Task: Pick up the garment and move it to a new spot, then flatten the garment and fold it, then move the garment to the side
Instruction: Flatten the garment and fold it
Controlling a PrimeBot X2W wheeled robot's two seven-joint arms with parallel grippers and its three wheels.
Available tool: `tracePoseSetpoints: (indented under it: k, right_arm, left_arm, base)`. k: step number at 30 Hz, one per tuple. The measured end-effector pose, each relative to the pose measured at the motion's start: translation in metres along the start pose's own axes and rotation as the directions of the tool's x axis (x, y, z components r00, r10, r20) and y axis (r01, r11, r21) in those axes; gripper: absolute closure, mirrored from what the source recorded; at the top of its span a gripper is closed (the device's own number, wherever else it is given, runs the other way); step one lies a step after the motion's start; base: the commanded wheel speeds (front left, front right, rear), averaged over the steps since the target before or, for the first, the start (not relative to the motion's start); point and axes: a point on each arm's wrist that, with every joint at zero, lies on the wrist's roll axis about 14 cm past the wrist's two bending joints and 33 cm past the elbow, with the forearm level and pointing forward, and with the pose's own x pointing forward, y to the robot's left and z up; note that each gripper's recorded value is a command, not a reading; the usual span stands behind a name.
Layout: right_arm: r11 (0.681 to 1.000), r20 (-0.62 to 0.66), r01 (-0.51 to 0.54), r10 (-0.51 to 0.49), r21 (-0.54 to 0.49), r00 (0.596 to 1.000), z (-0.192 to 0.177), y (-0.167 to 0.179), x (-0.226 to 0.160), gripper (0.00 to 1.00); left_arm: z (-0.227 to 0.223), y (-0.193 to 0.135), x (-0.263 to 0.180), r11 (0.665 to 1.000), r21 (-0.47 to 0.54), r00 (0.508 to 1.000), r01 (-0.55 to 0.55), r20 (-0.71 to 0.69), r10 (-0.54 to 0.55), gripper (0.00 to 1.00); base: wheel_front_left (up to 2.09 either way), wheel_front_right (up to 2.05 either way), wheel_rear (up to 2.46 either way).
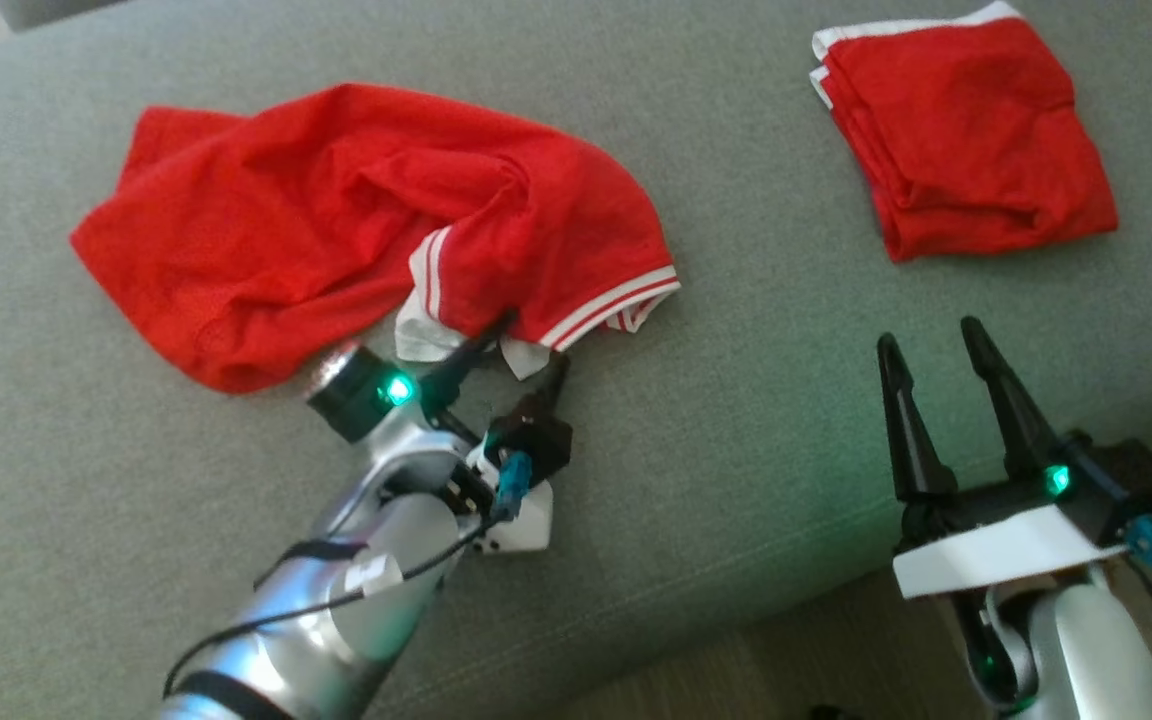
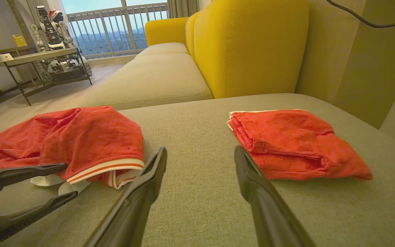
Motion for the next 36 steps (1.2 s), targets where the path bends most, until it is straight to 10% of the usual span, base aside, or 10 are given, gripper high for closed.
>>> tracePoseSetpoints:
  k: [6, 8, 17, 27, 36]
  right_arm:
    - [1.0, -0.014, 0.003, -0.003, -0.011, 1.0, -0.005, -0.001, 0.008, 0.0]
    - [1.0, -0.013, 0.0, 0.0, -0.011, 1.0, -0.005, -0.001, 0.011, 0.0]
    - [1.0, 0.016, -0.005, 0.005, 0.014, 1.0, 0.004, 0.002, 0.006, 0.0]
    - [0.997, 0.086, 0.026, -0.032, 0.07, 0.996, 0.027, -0.009, -0.022, 0.0]
    - [0.992, 0.142, 0.071, -0.085, 0.101, 0.986, 0.043, -0.025, -0.053, 0.0]
  left_arm:
    - [-0.01, 0.007, 0.011, 1.0, 0.014, 1.0, -0.003, -0.007, 0.003, 0.05]
    - [-0.008, 0.01, 0.011, 1.0, 0.002, 1.0, -0.009, 0.002, 0.009, 1.0]
    - [0.064, 0.027, 0.013, 0.969, -0.246, 0.981, 0.016, 0.19, 0.032, 1.0]
    - [0.144, 0.062, 0.007, 0.822, -0.559, 0.936, 0.106, 0.335, 0.107, 1.0]
    - [0.32, 0.125, -0.01, 0.691, -0.656, 0.784, 0.304, 0.584, 0.21, 1.0]
  base:
    - [0.0, 0.0, 0.0]
    - [0.0, 0.0, 0.0]
    - [0.0, 0.0, 0.0]
    - [0.0, 0.0, 0.0]
    - [0.0, 0.0, 0.0]
